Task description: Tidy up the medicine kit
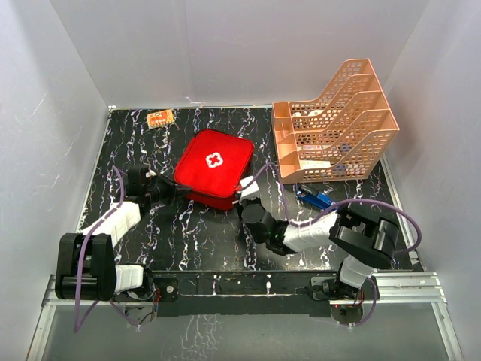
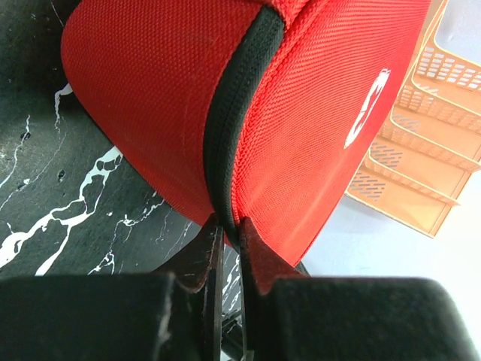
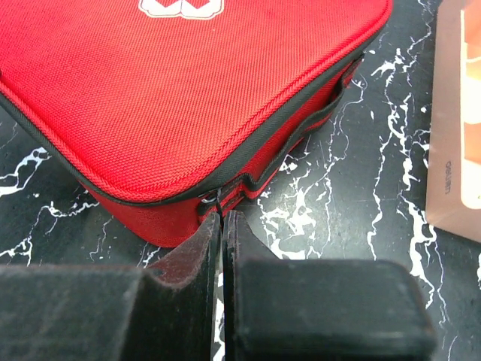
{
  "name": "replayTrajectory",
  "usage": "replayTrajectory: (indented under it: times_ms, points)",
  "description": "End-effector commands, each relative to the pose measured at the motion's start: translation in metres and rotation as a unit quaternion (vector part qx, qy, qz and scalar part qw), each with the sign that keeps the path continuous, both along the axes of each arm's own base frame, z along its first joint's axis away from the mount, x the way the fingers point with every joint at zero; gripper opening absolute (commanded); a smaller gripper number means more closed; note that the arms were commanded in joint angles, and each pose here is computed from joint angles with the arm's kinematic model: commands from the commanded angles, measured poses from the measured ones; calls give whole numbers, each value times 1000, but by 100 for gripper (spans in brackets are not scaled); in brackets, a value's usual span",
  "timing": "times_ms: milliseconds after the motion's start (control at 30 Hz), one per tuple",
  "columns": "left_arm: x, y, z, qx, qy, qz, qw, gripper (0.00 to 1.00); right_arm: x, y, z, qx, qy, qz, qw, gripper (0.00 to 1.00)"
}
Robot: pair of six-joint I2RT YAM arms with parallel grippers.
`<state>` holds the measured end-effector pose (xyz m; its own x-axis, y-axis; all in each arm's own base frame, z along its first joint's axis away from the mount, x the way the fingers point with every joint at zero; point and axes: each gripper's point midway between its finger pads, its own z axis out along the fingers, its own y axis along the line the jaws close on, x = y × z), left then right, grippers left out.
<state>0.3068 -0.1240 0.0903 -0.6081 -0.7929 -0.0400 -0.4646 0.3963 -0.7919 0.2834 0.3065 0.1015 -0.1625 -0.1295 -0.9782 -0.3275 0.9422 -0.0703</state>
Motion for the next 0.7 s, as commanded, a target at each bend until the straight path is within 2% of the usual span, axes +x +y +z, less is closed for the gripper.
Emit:
replayTrajectory:
  times_ms: [0,200,333,433,533,667]
  points:
    - [24,24,17,64,-60,14,996,0,23,-28,13,-42,-9,-12,999,0]
    - [18,15,21,64,-74,-40,994,1,31,-11,13,-45,7,20,999,0]
    - [15,1,35,38,-99,-82,991,37,28,-2,15,-25,12,25,999,0]
    - [10,-11,41,6,-114,-110,987,55,23,7,19,-14,9,31,999,0]
    - [5,-14,36,-5,-105,-115,988,60,17,21,25,-6,5,44,999,0]
    - [3,-6,30,17,-94,-96,991,62,7,44,33,0,-6,62,998,0]
